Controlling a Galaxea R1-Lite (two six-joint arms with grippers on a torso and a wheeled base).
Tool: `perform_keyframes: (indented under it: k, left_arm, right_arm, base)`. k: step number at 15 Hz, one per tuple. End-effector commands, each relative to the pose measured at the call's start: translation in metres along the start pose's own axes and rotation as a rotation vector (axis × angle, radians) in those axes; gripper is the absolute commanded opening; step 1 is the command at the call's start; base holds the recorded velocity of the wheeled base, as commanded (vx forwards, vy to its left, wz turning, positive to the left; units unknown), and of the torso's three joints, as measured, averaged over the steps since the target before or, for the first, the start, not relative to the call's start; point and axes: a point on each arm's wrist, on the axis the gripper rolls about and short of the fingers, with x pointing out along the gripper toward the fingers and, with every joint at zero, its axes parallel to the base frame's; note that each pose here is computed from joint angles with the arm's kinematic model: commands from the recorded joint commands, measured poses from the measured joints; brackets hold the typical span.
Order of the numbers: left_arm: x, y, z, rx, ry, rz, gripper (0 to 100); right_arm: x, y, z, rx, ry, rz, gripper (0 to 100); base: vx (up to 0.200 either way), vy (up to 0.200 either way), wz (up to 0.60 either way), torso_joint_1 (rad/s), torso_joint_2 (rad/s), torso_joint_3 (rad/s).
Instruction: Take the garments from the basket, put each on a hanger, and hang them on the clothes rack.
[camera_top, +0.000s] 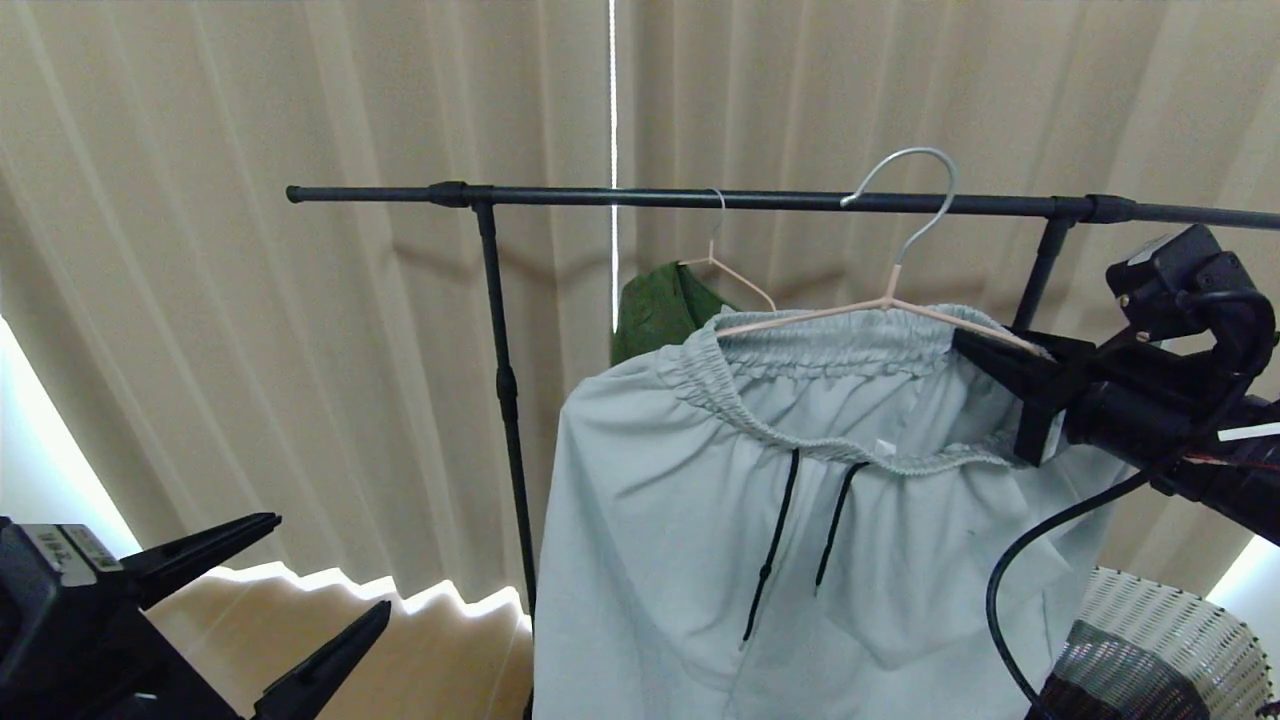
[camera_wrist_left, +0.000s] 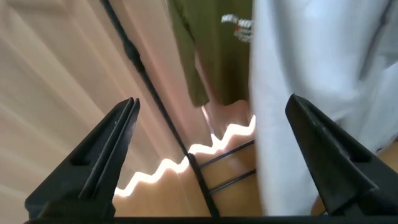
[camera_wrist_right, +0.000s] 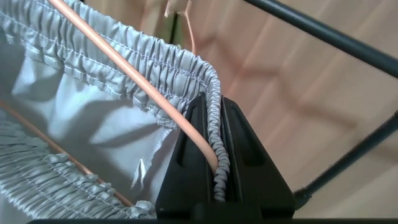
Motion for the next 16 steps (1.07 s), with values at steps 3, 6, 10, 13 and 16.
perform_keyframes:
  k: [3, 6, 10, 13, 16]
  left_arm:
    - [-0.003, 0.001, 0.003, 0.0, -0.027, 0.008, 100]
    - [-0.005, 0.001, 0.005, -0.004, -0.042, 0.013, 100]
    - [-0.005, 0.001, 0.005, -0.015, -0.039, 0.012, 100]
    - [-0.005, 0.002, 0.006, -0.016, -0.046, 0.014, 100]
    - [-0.007, 0.003, 0.009, -0.017, -0.065, 0.027, 100]
  right_arm:
    - [-0.006, -0.007, -0.014, 0.009, 0.085, -0.044, 0]
    - [-0.028, -0.02, -0.03, 0.007, 0.153, -0.124, 0]
    - [-0.067, -0.037, -0.059, 0.041, 0.302, -0.337, 0]
    - [-0.082, -0.035, -0.062, 0.025, 0.349, -0.513, 0]
    - [-0.088, -0.038, -0.059, 0.013, 0.363, -0.643, 0]
  base:
    - [0.0, 0.0, 0.0, 0.0, 0.0, 0.0]
    - [0.0, 0.0, 0.0, 0.0, 0.0, 0.0]
    - [0.0, 0.0, 0.0, 0.0, 0.0, 0.0]
    - [0.0, 0.0, 0.0, 0.0, 0.0, 0.0]
    - [0.0, 0.0, 0.0, 0.0, 0.0, 0.0]
